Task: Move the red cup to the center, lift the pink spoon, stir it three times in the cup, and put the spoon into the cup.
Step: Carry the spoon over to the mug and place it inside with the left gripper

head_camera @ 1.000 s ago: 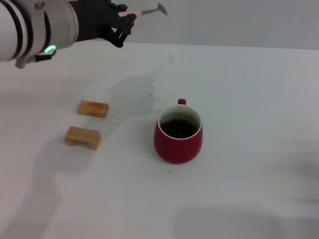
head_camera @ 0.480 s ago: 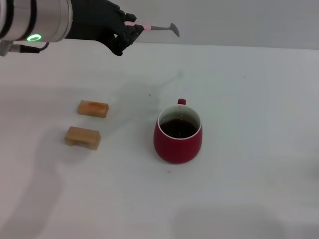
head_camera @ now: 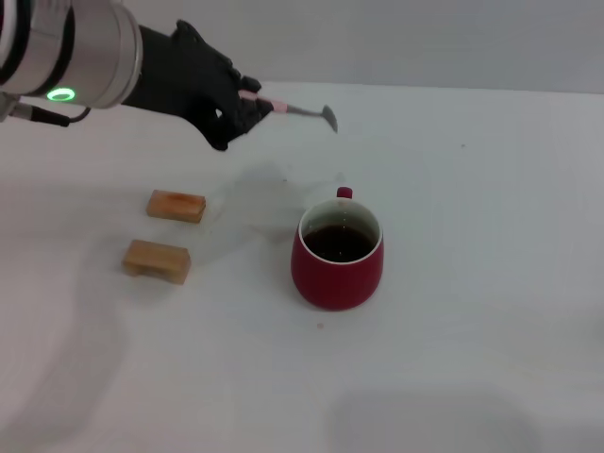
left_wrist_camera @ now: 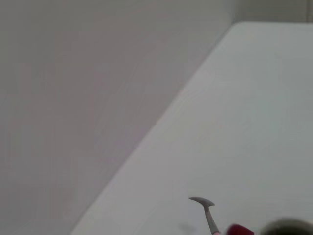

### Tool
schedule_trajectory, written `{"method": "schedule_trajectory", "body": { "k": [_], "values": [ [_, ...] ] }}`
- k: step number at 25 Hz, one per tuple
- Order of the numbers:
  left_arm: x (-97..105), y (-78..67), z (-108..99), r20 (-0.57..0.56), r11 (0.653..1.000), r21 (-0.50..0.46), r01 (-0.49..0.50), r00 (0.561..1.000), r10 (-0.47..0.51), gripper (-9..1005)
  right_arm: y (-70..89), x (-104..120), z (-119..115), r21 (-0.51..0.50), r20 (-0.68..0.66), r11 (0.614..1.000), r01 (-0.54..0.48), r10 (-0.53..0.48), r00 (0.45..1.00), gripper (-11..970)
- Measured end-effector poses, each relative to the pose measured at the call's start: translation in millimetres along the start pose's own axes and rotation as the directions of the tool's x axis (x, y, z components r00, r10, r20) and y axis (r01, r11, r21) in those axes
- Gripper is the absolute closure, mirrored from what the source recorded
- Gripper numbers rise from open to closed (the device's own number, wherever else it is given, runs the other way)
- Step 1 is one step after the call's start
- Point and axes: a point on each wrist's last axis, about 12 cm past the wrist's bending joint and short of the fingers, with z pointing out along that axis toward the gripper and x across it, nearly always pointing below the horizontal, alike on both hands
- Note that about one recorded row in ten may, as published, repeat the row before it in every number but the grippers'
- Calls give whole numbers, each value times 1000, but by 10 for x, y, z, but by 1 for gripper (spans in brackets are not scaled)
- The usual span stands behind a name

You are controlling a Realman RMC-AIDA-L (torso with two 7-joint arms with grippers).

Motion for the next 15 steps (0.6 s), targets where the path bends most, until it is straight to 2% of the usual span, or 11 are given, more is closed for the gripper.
{"method": "schedule_trajectory", "body": {
  "k": [7, 15],
  "values": [
    [-76, -69, -26, -39, 997, 57, -49, 998, 51, 830, -134, 0, -22, 48, -8, 998, 28, -27, 1000, 959],
    [-164, -152, -90, -63, 991, 97, -95, 993, 102, 830, -179, 6, -7, 65, -19, 997, 38, -37, 999, 959]
  ]
}}
